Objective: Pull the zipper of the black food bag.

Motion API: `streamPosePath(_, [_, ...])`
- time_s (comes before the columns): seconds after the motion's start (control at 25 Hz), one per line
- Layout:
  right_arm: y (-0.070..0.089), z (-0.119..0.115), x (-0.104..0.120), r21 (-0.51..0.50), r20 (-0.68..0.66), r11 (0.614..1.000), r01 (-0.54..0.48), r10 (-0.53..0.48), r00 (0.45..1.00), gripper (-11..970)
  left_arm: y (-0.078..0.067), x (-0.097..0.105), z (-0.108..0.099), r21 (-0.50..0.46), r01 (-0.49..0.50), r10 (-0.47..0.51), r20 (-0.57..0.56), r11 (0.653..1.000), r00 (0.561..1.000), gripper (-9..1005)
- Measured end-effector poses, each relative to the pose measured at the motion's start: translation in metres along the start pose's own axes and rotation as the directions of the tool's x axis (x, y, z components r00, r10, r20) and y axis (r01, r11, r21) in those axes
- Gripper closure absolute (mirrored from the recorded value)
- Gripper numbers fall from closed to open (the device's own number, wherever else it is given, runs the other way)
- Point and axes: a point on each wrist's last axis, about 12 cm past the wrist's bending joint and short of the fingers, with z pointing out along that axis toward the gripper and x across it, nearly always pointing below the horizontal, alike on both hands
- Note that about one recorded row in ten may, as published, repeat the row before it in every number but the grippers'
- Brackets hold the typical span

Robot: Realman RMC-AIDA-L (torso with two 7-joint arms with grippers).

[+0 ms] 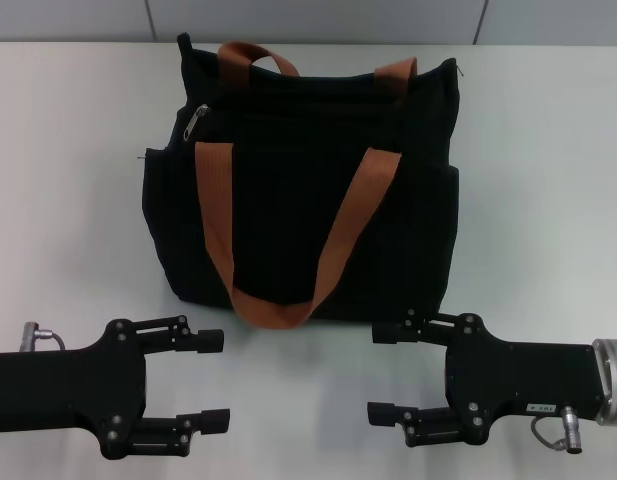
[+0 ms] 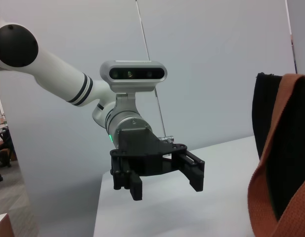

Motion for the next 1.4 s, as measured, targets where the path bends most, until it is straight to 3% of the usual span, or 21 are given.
streamPosePath(0.52, [0.001, 0.0, 0.0, -0.001, 0.004, 1.0, -0.002, 0.002, 1.0, 142, -0.001, 0.001, 0.002, -0.001, 0.003, -0.003, 0.007, 1.0, 1.0, 237])
streamPosePath(0.76, [0.0, -0.001, 0.0, 0.004, 0.001, 1.0, -0.002, 0.002, 1.0, 142, 0.004, -0.014, 0.004, -0.059, -0.028, 0.037, 0.153, 0.998, 0.987, 237])
streamPosePath(0.96, [0.0, 0.0, 0.0, 0.006, 0.001, 1.0, -0.001, 0.001, 1.0, 141, 0.016, -0.039, 0.001, -0.245, -0.067, 0.164, 0.401, 0.967, 0.901, 238])
streamPosePath(1.12, [0.001, -0.001, 0.001, 0.007, 0.004, 1.0, -0.004, 0.004, 1.0, 141, 0.028, -0.052, -0.007, -0.372, -0.041, 0.234, 0.492, 0.927, 0.838, 238])
streamPosePath(1.28, [0.002, -0.002, 0.001, 0.007, 0.008, 1.0, -0.007, 0.007, 1.0, 142, 0.051, -0.061, -0.024, -0.432, -0.013, 0.215, 0.421, 0.902, 0.881, 238])
streamPosePath(1.32, [0.002, -0.002, 0.001, 0.007, 0.009, 1.0, -0.007, 0.007, 1.0, 142, 0.051, -0.061, -0.024, -0.432, -0.013, 0.215, 0.421, 0.902, 0.881, 238])
streamPosePath(1.4, [0.003, -0.003, 0.002, 0.009, 0.008, 1.0, -0.009, 0.009, 1.0, 142, 0.066, -0.064, -0.036, -0.451, -0.019, 0.18, 0.317, 0.892, 0.931, 238])
